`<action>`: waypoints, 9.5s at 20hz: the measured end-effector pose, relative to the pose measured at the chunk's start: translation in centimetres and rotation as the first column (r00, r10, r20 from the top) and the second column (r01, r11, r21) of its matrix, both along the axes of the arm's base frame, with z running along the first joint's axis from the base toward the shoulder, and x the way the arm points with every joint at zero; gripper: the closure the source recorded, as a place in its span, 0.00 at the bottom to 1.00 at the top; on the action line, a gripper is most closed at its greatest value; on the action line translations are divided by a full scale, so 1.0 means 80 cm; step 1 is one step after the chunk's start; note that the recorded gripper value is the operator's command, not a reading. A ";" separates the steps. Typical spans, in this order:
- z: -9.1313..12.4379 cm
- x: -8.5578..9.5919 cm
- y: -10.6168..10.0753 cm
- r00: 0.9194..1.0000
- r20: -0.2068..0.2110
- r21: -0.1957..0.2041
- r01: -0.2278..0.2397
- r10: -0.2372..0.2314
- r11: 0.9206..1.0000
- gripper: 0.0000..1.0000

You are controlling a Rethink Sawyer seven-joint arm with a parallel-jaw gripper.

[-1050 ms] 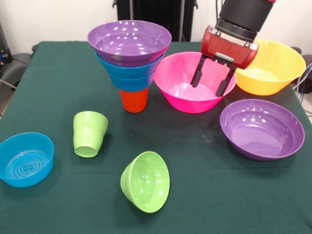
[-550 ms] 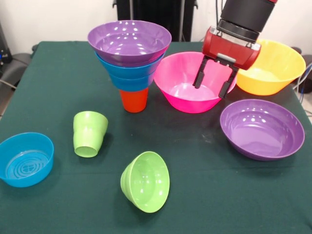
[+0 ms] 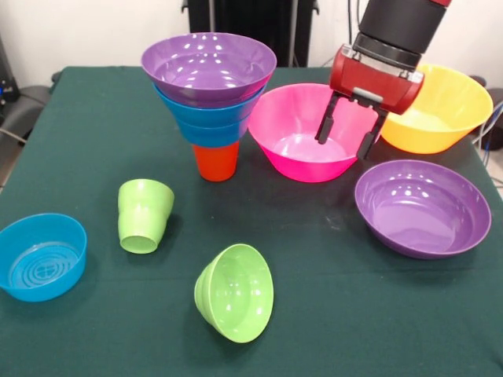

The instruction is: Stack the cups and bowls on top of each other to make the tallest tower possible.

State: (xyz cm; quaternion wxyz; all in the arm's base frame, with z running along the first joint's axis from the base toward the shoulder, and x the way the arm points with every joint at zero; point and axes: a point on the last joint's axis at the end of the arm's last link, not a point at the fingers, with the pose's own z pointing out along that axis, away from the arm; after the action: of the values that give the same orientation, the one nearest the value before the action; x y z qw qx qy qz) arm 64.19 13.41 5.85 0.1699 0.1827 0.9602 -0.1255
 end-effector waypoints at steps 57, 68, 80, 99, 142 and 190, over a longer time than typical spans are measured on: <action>-0.053 -0.041 0.026 0.991 -0.115 0.050 0.082 -0.076 0.995 0.00; -0.052 -0.040 0.028 0.989 -0.112 0.061 0.102 -0.094 0.993 0.00; -0.082 -0.055 0.037 0.983 -0.151 0.068 0.119 -0.107 0.991 0.00; -0.102 -0.073 0.044 0.971 -0.189 0.092 0.166 -0.146 0.982 1.00; -0.060 -0.057 0.040 0.922 -0.233 0.197 0.356 -0.309 0.914 1.00; 0.216 -0.014 0.086 0.727 -0.567 0.325 0.629 -0.387 0.706 1.00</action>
State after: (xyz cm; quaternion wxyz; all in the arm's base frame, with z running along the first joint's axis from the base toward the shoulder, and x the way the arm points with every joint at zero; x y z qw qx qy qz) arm 63.04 20.28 23.12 -0.1569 0.4506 0.8778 0.0435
